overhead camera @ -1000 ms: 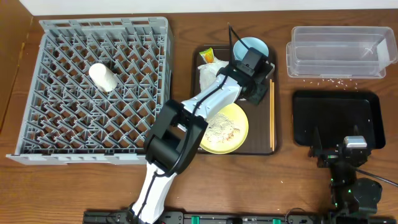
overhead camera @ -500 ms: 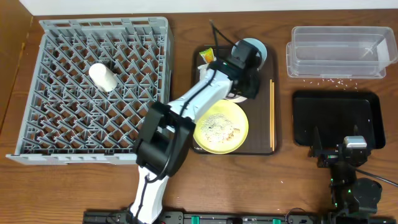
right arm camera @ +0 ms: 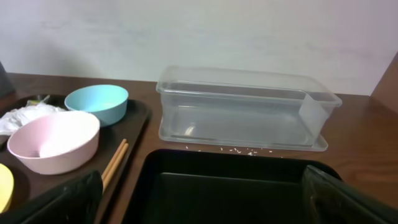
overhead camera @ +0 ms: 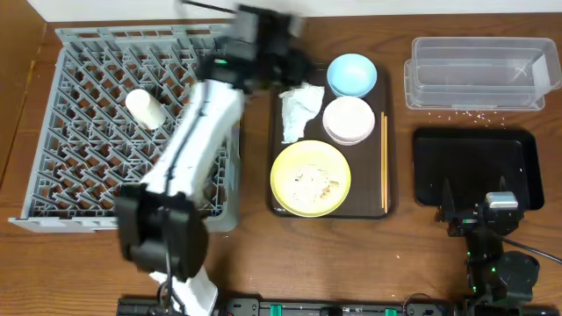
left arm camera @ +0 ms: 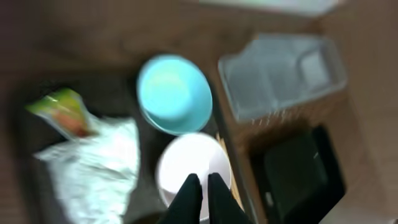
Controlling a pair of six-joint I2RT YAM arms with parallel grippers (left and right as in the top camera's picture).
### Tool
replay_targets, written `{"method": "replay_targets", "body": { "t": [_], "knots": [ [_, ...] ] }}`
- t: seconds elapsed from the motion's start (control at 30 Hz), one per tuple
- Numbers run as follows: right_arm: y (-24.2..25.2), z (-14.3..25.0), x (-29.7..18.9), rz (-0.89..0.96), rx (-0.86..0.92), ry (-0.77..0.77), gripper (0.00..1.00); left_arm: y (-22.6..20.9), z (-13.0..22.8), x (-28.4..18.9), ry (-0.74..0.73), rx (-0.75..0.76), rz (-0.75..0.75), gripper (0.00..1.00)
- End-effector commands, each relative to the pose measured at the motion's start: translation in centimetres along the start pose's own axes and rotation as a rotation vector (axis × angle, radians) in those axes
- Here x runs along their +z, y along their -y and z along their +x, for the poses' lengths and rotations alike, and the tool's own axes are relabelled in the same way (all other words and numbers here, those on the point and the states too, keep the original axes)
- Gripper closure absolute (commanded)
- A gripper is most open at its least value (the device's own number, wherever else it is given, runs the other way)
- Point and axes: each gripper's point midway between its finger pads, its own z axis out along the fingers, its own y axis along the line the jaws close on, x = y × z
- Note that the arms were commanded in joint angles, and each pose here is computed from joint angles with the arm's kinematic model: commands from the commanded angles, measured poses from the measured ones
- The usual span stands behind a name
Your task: Sort waste into correct bins and load items into the dishwasher
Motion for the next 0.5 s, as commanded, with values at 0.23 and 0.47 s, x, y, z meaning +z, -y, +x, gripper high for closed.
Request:
{"method": "replay_targets", "body": {
  "t": [0.23,0.47],
  "knots": [
    [0.1,0.0,0.0,0.004,-0.014,0.000,0.01,-0.8,2.0,-1.1,-0.107,0.007,0.186,0.56],
    [0.1,0.0,0.0,0.004,-0.014,0.000,0.01,0.5,7.5,6.2,-0.256,0.204,0.011,0.49]
  ]
}}
